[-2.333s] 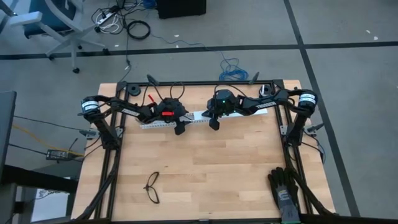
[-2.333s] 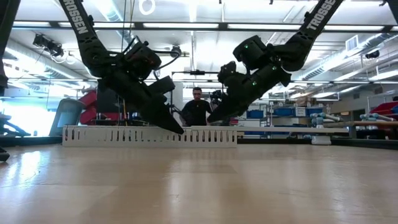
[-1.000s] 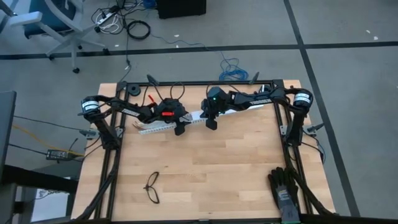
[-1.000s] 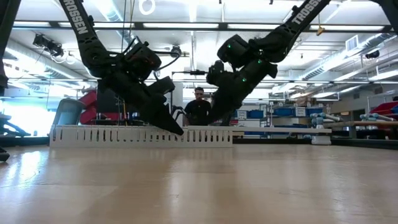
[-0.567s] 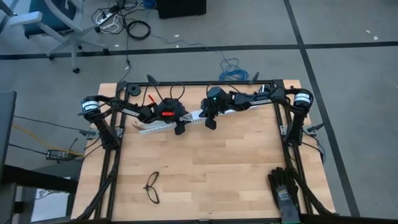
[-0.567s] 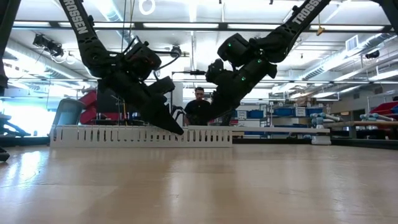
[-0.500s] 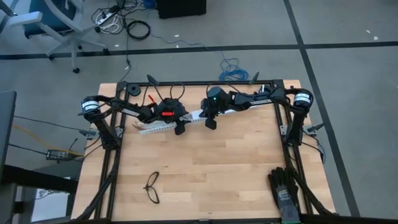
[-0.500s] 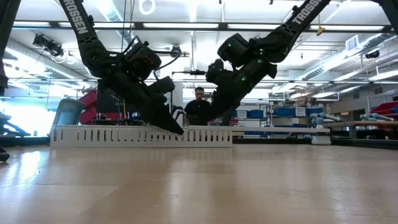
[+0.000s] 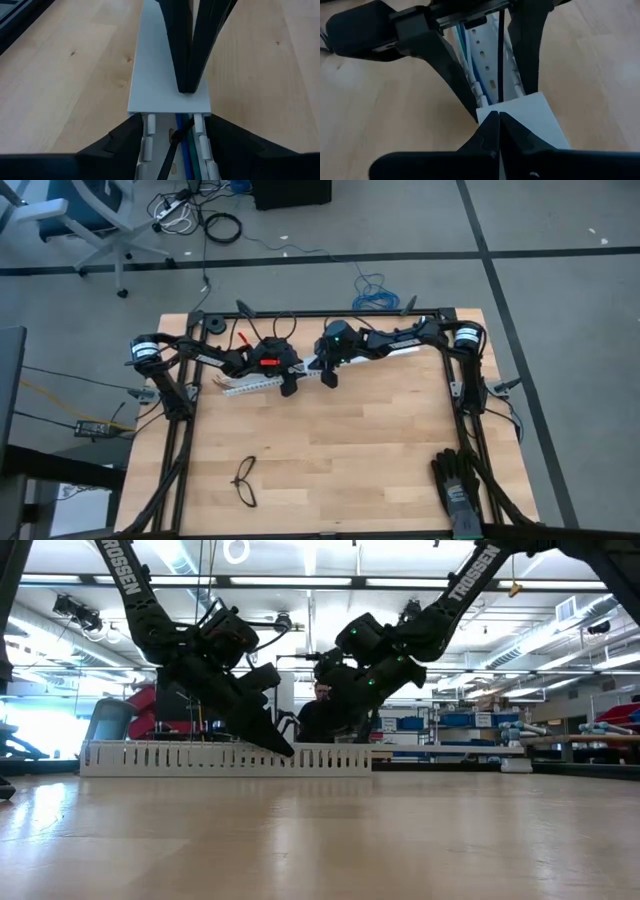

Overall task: Ziptie cables
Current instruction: Close the white cable duct lid

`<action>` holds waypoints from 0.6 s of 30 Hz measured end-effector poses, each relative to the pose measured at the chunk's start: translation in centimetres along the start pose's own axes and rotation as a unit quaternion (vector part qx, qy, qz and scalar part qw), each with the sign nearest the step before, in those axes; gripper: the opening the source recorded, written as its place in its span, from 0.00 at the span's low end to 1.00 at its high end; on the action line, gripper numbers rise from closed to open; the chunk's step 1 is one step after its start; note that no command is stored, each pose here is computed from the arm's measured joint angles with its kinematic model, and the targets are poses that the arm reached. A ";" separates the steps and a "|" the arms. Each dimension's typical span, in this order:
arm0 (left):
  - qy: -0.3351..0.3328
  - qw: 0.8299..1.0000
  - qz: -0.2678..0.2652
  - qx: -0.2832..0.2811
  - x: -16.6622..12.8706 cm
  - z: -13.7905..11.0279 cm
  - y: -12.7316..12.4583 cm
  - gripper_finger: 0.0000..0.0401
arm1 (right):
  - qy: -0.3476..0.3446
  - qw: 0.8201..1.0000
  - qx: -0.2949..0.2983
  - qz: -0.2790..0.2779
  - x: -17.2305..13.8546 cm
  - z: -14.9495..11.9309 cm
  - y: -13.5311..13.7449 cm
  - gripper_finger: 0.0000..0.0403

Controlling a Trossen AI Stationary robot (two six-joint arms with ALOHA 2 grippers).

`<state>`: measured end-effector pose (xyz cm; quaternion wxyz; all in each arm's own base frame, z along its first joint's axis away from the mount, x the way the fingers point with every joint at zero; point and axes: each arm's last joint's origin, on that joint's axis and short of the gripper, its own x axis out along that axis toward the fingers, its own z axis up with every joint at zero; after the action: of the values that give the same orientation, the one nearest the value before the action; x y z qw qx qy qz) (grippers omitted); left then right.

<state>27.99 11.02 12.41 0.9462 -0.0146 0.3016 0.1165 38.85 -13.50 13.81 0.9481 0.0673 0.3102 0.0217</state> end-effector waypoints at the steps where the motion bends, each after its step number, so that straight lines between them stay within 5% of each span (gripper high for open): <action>1: 0.000 1.000 0.000 0.000 0.0 0.0 0.0 0.53 | -0.002 1.000 -0.003 0.000 0.0 0.0 0.0 0.00; 10: -0.003 1.000 0.006 0.000 0.0 0.1 0.0 0.55 | -0.057 0.997 -0.049 -0.009 -3.8 3.1 1.3 0.00; 18: -0.019 1.000 0.005 0.009 0.0 0.4 -0.2 0.73 | -0.055 0.997 -0.046 -0.009 -4.3 3.2 1.3 0.00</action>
<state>28.30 10.91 12.74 0.9513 -0.0019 0.2844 0.1188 37.27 -12.93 19.01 0.9660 0.0215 0.2567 0.0236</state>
